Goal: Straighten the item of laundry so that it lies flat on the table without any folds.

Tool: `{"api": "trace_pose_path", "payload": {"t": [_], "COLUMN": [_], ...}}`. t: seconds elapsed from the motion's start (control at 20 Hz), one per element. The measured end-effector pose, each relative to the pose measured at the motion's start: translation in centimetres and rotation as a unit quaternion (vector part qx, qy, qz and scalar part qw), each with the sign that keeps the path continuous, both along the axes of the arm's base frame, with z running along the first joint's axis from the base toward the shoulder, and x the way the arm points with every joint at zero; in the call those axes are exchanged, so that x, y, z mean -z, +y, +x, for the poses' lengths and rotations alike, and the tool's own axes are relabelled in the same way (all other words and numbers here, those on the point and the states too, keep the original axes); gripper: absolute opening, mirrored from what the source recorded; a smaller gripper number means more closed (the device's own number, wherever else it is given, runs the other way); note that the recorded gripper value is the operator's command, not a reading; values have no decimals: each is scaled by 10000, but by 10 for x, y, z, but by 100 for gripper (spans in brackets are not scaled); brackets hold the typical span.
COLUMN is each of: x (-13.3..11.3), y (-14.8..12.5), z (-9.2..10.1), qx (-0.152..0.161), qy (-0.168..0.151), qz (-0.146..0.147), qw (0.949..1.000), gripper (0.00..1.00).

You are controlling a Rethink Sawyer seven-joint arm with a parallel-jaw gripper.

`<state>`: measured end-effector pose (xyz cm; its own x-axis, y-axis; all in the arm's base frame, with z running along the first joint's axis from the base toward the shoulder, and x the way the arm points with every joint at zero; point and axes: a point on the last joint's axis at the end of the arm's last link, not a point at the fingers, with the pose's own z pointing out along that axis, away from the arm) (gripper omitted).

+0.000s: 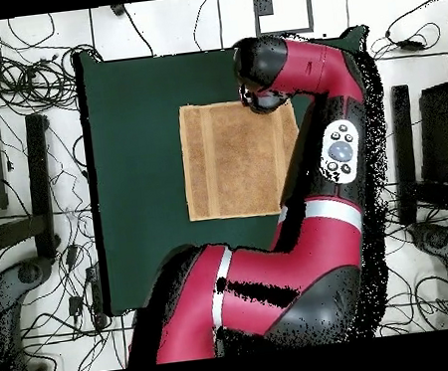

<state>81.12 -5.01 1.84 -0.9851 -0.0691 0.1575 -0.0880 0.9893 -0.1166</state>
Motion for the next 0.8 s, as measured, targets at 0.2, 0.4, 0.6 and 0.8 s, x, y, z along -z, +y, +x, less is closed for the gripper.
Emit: {"api": "trace_pose_path", "payload": {"t": [0.2, 0.4, 0.6, 0.8], "x": [18, 31, 37, 37], "y": [1, 2, 3, 3], "z": [-7, -13, -16, -16], "qx": [0, 1, 1, 0], "qy": [121, 212, 253, 253], "qz": [21, 36, 43, 42], "qw": [9999, 9998, 9997, 9997], "gripper": [100, 100, 100, 100]}}
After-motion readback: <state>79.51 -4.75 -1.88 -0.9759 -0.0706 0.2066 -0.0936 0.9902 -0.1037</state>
